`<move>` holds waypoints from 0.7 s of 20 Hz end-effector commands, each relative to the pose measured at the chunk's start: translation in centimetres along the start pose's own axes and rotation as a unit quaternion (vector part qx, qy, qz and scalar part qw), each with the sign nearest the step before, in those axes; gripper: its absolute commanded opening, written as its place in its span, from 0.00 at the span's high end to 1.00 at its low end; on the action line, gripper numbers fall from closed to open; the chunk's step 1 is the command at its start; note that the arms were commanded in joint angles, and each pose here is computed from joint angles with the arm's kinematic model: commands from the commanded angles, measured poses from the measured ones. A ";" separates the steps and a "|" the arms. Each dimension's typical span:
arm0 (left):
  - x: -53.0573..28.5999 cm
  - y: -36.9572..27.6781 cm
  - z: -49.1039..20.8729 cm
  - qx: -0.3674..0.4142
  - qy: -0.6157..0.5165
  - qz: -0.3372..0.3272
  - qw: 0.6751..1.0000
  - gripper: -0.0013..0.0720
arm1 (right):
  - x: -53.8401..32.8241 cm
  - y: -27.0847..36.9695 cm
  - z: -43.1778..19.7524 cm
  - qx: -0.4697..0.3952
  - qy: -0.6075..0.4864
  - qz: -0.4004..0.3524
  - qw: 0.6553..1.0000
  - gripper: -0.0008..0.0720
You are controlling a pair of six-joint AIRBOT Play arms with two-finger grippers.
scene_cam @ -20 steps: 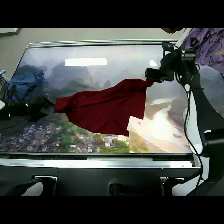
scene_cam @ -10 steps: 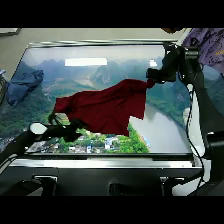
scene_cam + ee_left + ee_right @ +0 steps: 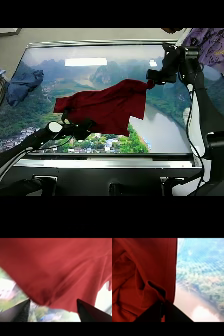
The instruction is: Fold the clothes and pants, and hang the long-sleeved shirts on hangers.
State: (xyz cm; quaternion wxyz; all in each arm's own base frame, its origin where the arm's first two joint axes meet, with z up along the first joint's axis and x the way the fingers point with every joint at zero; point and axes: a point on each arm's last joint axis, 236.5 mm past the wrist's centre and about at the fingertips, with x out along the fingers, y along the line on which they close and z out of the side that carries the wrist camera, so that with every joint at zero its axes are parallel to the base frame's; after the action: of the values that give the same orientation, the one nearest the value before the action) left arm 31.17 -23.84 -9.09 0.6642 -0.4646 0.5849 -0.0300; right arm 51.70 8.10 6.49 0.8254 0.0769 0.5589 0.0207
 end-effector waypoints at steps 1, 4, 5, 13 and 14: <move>1.5 -0.3 0.5 0.010 0.006 0.008 1.000 0.16 | 0.0 0.0 -0.1 -0.001 0.001 0.000 1.000 0.95; 2.0 0.1 0.0 0.011 0.022 0.017 1.000 0.55 | -0.1 -0.1 -0.4 -0.001 0.008 -0.002 1.000 0.95; 1.8 -0.4 -0.1 0.028 0.025 0.012 0.999 0.89 | -0.1 -0.1 -0.6 -0.001 0.012 -0.003 1.000 0.95; -11.6 -15.7 10.9 0.222 -0.071 -0.068 0.970 0.96 | -11.5 0.6 7.2 -0.013 -0.199 0.005 0.980 0.95; -15.6 -17.9 12.9 0.256 -0.109 -0.058 0.959 0.96 | -15.4 0.4 8.5 -0.015 -0.252 -0.001 0.968 0.95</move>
State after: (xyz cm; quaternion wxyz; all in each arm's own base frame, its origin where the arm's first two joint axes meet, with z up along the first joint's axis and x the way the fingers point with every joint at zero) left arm 42.57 -22.41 4.64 0.7561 -0.3882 0.4999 -0.1665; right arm 53.21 7.27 15.49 0.8910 0.0744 0.4473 0.0213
